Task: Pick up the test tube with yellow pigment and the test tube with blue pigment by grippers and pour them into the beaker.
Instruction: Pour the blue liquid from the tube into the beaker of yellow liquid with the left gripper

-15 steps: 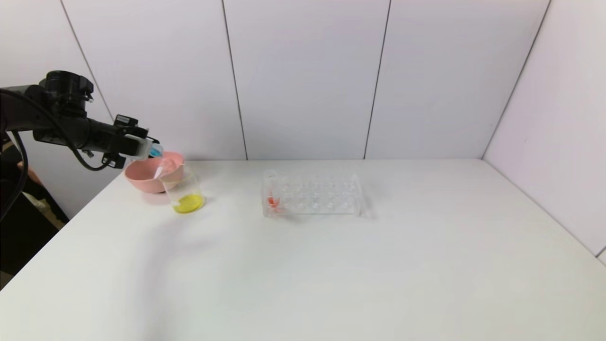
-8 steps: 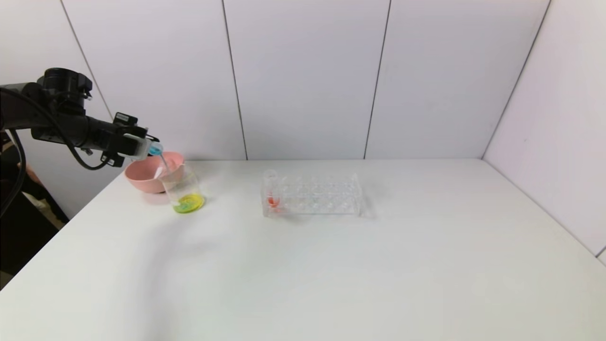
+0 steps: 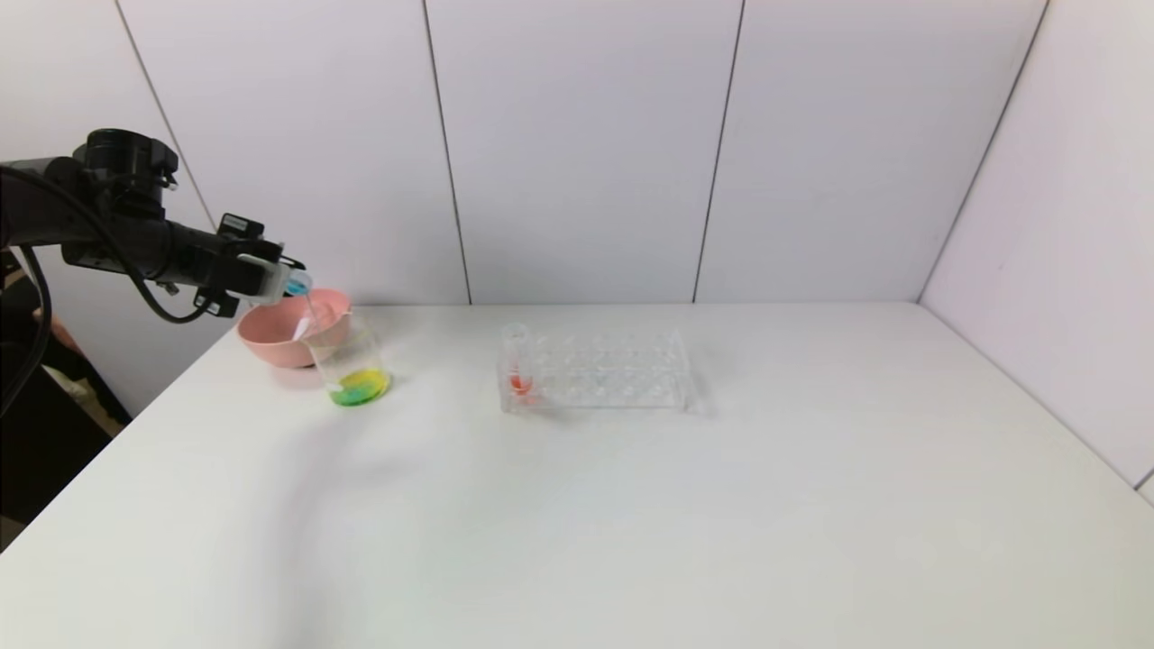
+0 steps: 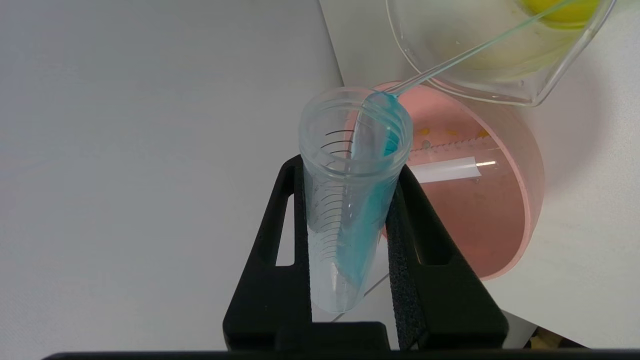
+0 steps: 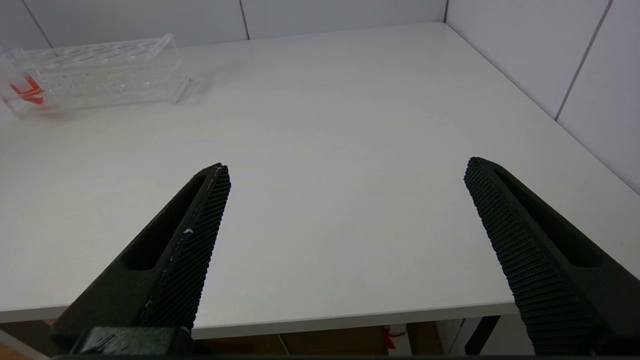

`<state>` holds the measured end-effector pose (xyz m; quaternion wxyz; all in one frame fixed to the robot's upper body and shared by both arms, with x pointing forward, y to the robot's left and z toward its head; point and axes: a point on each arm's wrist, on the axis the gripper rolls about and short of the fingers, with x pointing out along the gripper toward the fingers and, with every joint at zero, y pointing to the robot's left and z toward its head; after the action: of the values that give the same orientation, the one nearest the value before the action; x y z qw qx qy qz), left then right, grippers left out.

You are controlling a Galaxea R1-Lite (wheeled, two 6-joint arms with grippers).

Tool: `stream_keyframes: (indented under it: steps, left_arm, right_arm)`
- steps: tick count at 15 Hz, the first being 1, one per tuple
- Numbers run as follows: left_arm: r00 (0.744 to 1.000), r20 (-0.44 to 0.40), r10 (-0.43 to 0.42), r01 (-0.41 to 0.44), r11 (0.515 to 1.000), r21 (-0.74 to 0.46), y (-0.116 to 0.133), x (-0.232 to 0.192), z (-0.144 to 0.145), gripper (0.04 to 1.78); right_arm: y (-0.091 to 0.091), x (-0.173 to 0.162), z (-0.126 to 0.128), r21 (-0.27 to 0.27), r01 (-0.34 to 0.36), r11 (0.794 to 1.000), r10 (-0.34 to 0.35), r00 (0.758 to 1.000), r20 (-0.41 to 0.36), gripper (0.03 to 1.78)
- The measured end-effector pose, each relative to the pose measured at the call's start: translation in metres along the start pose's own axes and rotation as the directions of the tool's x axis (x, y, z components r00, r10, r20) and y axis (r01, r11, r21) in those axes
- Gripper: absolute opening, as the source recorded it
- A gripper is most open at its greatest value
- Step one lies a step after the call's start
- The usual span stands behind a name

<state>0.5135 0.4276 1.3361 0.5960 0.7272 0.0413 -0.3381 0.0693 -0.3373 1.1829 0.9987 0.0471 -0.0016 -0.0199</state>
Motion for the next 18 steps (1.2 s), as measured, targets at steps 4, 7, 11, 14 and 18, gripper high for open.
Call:
stream_keyframes:
  steps: [4,7,11,14,18]
  left_arm:
    - [1.000,-0.008,-0.007,0.007,1.000,0.004,0.0007,0.0010,0.0016,0.45]
    - [1.000,-0.008,-0.009,0.009,1.000,0.006,0.0014,0.0019,0.0030,0.45]
    - [1.000,-0.009,-0.009,0.009,1.000,0.008,0.0017,0.0021,0.0035,0.45]
    - [1.000,-0.011,-0.008,0.009,1.000,0.018,0.0018,0.0019,0.0032,0.45]
    - [1.000,-0.010,-0.009,0.010,1.000,0.019,0.0017,0.0019,0.0034,0.45]
  right_arm:
    - [0.0000,0.0000,0.0000,0.000,0.000,1.000,0.000,1.000,0.000,1.71]
    - [0.0000,0.0000,0.0000,0.000,0.000,1.000,0.000,1.000,0.000,1.71]
    - [0.0000,0.0000,0.0000,-0.001,0.000,1.000,0.000,1.000,0.000,1.71]
    - [0.0000,0.0000,0.0000,0.000,0.000,1.000,0.000,1.000,0.000,1.71]
    - [0.0000,0.0000,0.0000,0.000,0.000,1.000,0.000,1.000,0.000,1.71]
